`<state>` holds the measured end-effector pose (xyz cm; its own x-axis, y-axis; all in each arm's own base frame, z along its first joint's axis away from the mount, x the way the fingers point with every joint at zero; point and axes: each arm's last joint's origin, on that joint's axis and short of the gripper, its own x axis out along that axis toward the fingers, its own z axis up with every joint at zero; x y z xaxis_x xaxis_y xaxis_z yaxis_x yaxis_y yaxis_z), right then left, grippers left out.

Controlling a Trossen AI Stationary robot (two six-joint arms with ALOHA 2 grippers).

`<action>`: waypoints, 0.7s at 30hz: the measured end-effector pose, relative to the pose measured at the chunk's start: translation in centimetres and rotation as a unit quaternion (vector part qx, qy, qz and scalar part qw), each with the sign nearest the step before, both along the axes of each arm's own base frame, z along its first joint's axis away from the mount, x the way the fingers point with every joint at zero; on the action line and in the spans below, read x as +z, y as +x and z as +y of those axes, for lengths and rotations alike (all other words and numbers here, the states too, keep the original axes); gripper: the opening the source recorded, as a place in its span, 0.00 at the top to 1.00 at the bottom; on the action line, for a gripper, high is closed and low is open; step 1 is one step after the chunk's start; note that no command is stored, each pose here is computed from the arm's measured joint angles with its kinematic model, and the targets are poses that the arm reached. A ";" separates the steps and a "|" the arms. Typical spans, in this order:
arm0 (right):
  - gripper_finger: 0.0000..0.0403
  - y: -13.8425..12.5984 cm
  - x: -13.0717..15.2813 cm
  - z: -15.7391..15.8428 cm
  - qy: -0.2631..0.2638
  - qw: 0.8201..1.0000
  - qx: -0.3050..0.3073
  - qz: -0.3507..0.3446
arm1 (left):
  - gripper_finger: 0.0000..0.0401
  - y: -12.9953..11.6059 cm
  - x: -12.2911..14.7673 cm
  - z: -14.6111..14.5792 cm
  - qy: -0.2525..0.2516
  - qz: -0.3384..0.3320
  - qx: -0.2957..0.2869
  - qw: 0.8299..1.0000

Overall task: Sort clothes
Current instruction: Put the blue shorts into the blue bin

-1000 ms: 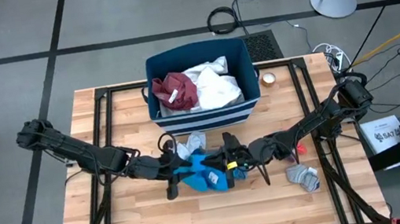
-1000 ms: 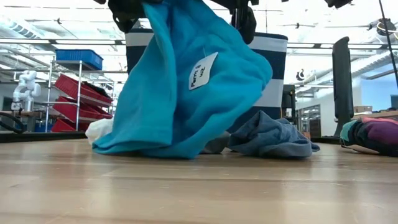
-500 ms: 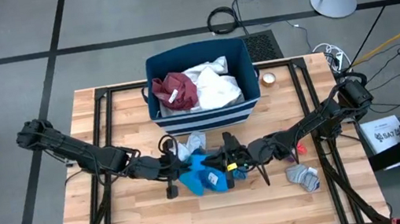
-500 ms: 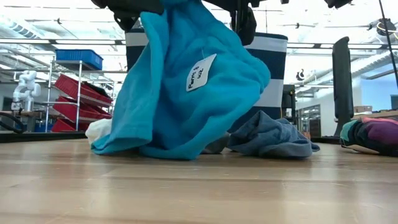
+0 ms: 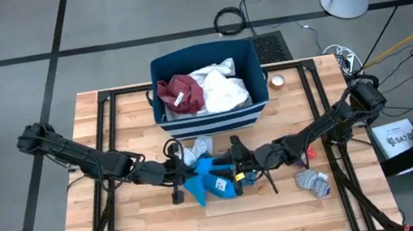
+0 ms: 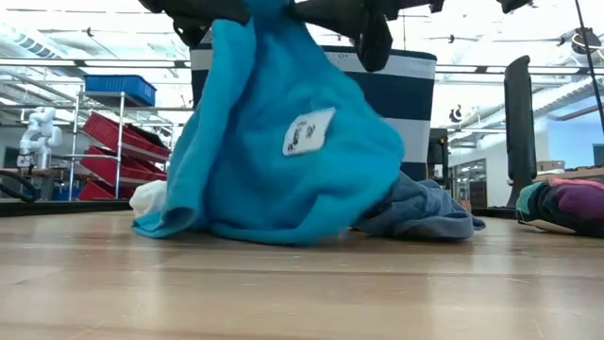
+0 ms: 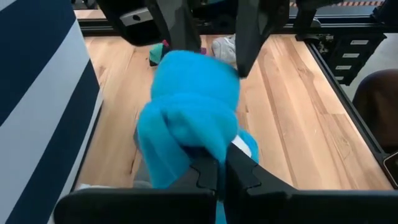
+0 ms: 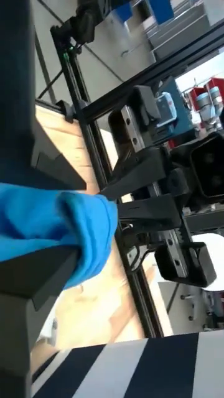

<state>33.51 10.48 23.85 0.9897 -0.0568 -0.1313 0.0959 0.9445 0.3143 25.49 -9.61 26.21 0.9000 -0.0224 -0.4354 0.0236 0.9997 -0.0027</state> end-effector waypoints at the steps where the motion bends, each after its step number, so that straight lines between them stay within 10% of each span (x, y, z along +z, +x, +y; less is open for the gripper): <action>1: 0.63 -0.2 0.2 -0.1 0.000 1.000 0.000 0.006 | 0.99 0.0 0.0 0.0 0.000 0.000 0.000 1.000; 9: 0.54 -2.8 1.9 -0.4 0.064 0.995 -0.017 0.071 | 0.99 0.0 0.0 0.1 0.002 0.000 0.010 1.000; 21: 0.54 -5.9 -3.8 5.3 0.171 0.954 -0.080 0.231 | 1.00 0.0 0.0 0.1 0.002 0.001 0.012 1.000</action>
